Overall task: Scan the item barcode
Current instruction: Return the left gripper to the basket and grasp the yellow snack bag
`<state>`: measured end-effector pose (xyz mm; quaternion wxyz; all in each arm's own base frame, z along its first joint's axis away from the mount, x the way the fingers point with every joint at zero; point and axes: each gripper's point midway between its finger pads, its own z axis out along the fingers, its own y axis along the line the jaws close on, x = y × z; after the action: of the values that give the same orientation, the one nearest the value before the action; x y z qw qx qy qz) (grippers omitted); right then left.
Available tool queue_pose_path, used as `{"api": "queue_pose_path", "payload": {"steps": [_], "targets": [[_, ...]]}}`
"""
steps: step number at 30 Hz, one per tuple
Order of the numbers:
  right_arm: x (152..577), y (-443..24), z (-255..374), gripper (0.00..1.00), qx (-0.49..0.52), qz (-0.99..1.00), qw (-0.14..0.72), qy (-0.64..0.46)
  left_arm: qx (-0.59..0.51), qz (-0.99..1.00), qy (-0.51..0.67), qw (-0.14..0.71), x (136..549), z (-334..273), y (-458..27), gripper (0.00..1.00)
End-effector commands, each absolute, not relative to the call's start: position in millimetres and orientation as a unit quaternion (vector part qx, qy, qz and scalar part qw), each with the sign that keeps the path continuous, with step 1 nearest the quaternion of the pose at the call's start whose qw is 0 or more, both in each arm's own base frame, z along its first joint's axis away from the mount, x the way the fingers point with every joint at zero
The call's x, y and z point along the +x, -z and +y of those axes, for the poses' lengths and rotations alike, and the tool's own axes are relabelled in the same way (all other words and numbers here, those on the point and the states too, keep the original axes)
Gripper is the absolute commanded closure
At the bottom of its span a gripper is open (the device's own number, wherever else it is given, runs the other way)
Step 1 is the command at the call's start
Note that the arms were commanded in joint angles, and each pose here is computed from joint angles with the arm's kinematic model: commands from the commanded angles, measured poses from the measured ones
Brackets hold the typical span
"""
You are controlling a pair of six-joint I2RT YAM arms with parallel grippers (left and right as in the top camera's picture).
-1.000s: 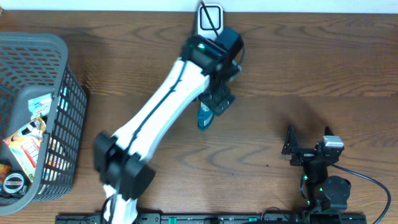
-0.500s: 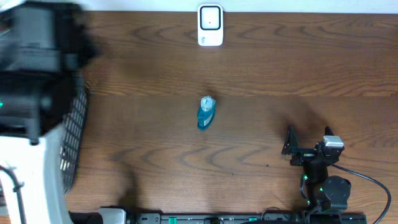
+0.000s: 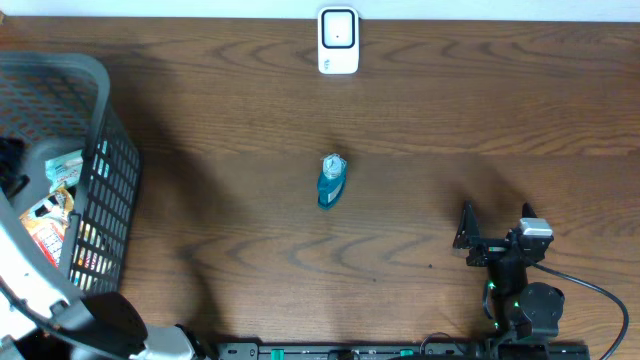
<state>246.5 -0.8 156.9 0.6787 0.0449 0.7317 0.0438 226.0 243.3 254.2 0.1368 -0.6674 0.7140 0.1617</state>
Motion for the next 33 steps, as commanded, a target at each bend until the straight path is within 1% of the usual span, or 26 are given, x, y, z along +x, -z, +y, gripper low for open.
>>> {"api": "queue_pose_path", "payload": {"steps": [1,7,11,13,19,23,26,28,32,33], "targets": [[246,-156,3,0.01,0.037,0.732,0.678,-0.044,-0.595,0.792,-0.117,0.064,231,230,-211,0.02],[246,-156,3,0.01,0.037,0.732,0.678,-0.045,-0.559,0.82,-0.114,-0.054,225,226,-142,0.02],[246,-156,3,0.01,0.037,0.733,0.678,-0.045,-0.543,0.823,-0.118,-0.114,221,227,-111,0.02],[246,-156,3,0.01,0.037,0.732,0.678,-0.045,-0.536,0.822,-0.141,-0.133,218,235,-98,0.02],[246,-156,3,0.01,0.037,0.732,0.678,-0.044,-0.511,0.816,-0.208,-0.172,205,255,-74,0.02],[246,-156,3,0.01,0.037,0.733,0.678,-0.045,-0.514,0.816,-0.204,-0.165,205,253,-49,0.02],[246,-156,3,0.01,0.037,0.732,0.678,-0.045,-0.524,0.819,-0.172,-0.158,206,240,-21,0.0],[246,-156,3,0.01,0.037,0.732,0.678,-0.045,-0.529,0.821,-0.147,-0.158,205,228,-4,0.14],[246,-156,3,0.01,0.037,0.732,0.678,-0.045,-0.529,0.821,-0.136,-0.164,196,217,15,0.53],[246,-156,3,0.01,0.037,0.732,0.678,-0.044,-0.529,0.821,-0.136,-0.166,195,216,16,0.67]]}}
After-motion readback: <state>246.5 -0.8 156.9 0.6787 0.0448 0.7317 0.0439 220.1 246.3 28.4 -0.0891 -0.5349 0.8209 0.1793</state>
